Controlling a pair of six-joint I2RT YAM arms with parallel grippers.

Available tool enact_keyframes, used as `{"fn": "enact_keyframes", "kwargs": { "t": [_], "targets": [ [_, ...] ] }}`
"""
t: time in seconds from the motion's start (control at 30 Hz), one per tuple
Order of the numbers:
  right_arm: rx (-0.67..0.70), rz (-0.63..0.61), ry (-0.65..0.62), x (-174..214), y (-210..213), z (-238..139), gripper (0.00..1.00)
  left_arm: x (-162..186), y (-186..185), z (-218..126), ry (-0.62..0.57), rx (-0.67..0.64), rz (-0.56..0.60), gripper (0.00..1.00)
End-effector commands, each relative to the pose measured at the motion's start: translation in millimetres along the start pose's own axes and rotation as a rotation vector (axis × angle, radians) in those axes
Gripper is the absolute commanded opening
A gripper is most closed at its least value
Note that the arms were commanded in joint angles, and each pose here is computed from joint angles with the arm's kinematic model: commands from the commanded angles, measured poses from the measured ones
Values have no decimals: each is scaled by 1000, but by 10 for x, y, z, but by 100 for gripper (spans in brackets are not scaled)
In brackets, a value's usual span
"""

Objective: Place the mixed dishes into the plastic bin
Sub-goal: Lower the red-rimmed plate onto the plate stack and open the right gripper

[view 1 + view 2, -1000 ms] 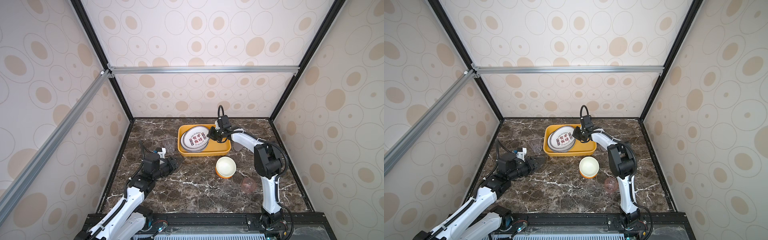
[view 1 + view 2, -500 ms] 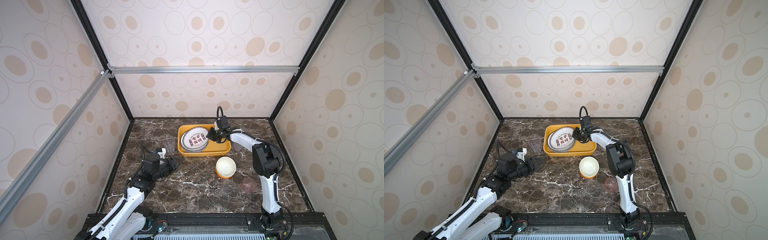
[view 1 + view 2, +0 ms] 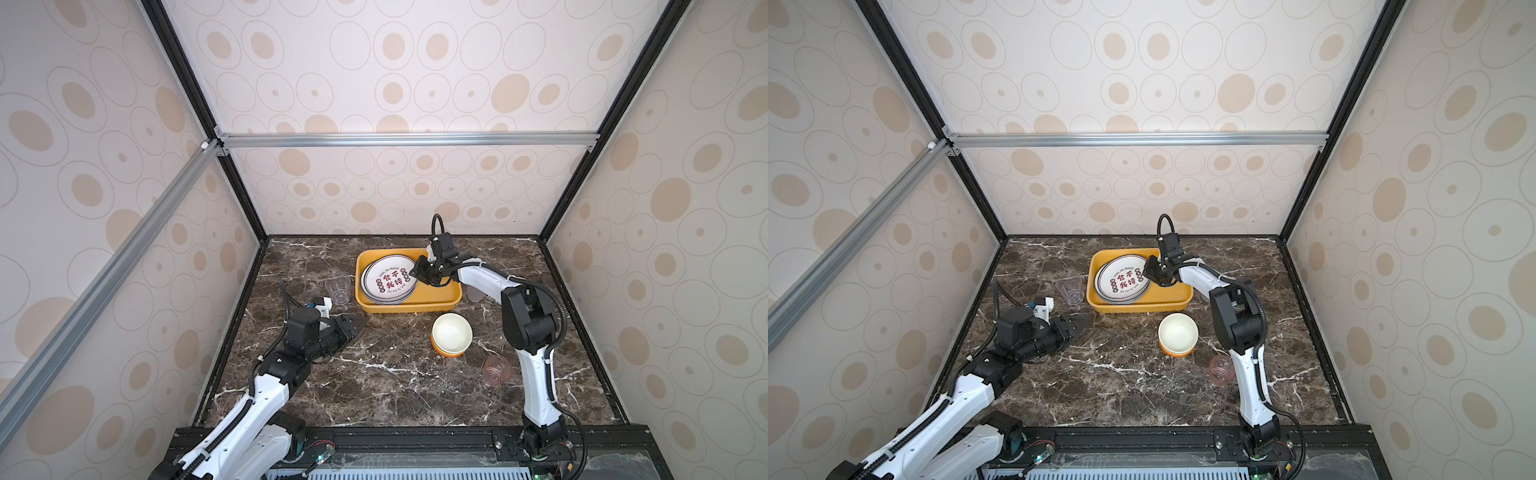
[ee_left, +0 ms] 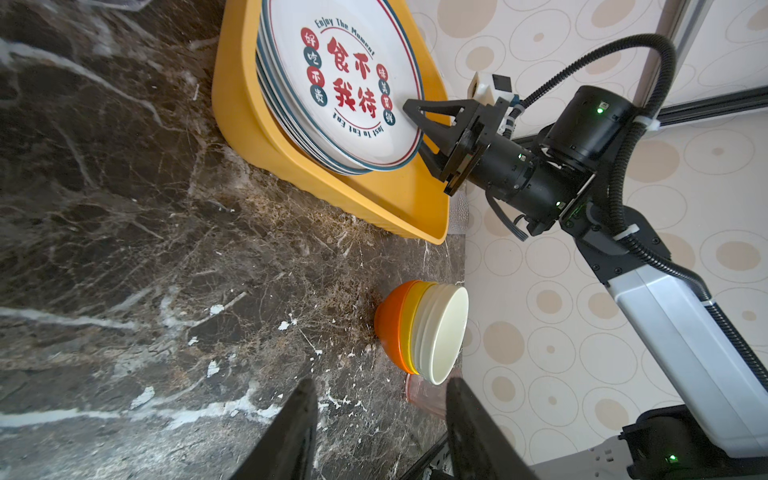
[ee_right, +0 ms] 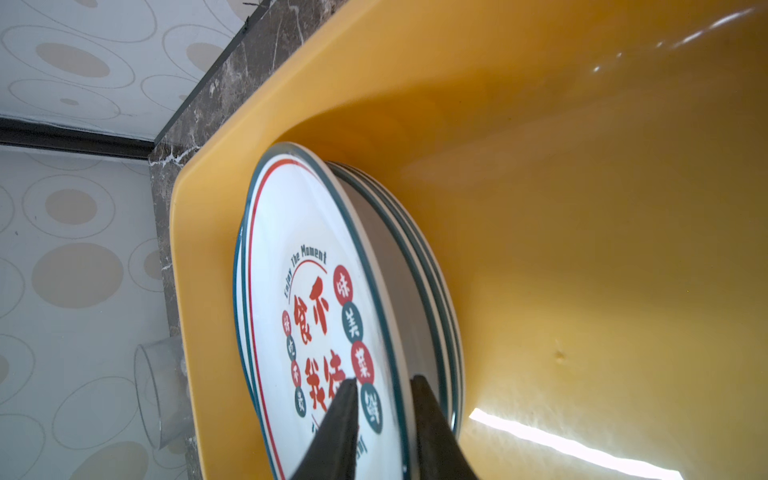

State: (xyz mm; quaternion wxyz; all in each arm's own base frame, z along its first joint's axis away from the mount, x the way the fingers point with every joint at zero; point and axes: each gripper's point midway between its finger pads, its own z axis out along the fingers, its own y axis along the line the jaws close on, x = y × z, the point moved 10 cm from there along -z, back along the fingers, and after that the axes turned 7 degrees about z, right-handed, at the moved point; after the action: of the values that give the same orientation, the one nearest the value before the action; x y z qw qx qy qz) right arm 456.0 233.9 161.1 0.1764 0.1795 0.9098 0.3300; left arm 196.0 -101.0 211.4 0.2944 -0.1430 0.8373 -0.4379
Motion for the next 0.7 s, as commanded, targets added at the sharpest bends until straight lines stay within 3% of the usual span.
{"fn": "enact_keyframes", "kwargs": {
  "t": [0.0, 0.67],
  "targets": [
    [20, -6, -6, 13, 23, 0, 25, 5, 14, -10, -1, -5, 14, 50],
    [142, -76, -68, 18, 22, -320, 25, 10, 34, -6, -2, -12, 16, 50]
  ]
}}
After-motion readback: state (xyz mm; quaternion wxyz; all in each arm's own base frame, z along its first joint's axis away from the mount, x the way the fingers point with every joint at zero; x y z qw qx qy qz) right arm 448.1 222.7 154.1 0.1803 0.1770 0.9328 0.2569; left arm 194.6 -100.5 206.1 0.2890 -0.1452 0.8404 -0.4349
